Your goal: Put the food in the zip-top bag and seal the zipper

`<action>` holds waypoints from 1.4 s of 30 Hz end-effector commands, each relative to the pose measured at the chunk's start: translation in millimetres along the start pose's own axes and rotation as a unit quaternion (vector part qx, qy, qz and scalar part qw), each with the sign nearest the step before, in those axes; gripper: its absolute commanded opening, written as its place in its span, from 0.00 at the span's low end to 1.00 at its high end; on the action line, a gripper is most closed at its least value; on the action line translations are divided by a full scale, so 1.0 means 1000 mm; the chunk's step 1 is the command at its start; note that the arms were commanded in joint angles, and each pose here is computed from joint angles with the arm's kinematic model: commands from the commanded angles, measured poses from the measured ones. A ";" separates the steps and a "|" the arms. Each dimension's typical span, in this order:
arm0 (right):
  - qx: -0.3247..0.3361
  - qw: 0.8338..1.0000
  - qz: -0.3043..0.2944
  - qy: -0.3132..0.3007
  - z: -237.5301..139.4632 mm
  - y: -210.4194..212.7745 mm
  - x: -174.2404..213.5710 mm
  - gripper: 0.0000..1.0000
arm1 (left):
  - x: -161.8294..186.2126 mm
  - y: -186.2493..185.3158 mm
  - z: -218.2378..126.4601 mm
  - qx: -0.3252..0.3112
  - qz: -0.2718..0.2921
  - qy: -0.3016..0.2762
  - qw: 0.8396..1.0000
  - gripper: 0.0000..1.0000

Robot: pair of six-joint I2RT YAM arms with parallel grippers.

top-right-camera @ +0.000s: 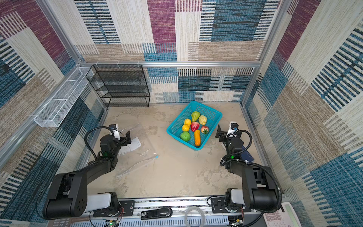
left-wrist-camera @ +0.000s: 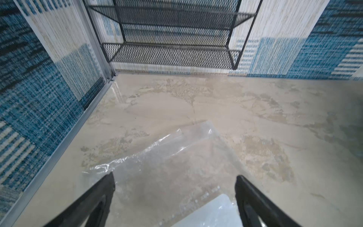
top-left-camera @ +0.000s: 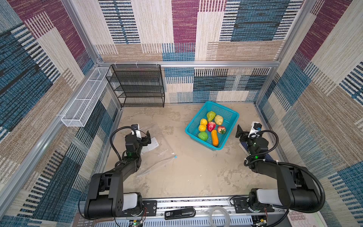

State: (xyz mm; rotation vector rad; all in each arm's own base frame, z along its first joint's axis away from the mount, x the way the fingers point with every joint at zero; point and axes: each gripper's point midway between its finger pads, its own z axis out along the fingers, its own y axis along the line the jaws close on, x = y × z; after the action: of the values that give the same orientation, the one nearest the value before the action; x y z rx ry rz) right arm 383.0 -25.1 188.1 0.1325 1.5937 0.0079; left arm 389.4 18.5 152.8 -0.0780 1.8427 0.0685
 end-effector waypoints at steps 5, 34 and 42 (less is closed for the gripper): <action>0.061 0.996 0.052 0.035 0.004 -0.016 -0.023 1.00 | -0.023 -0.012 -0.013 0.010 -0.067 0.015 0.998 0.98; -0.457 0.813 0.034 0.359 -0.096 0.388 0.033 0.74 | 0.095 -0.055 -0.061 0.053 -0.280 0.215 0.934 0.98; -0.470 0.778 0.004 0.416 -0.104 0.442 0.096 0.68 | 0.103 -0.034 -0.068 0.009 -0.290 0.217 0.932 0.99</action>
State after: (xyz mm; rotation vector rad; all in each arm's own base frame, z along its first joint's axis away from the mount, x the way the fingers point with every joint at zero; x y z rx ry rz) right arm 312.8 421.2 149.2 -0.7432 2.2265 0.9822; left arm 305.8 -30.7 79.4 -0.6022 2.1734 -0.4414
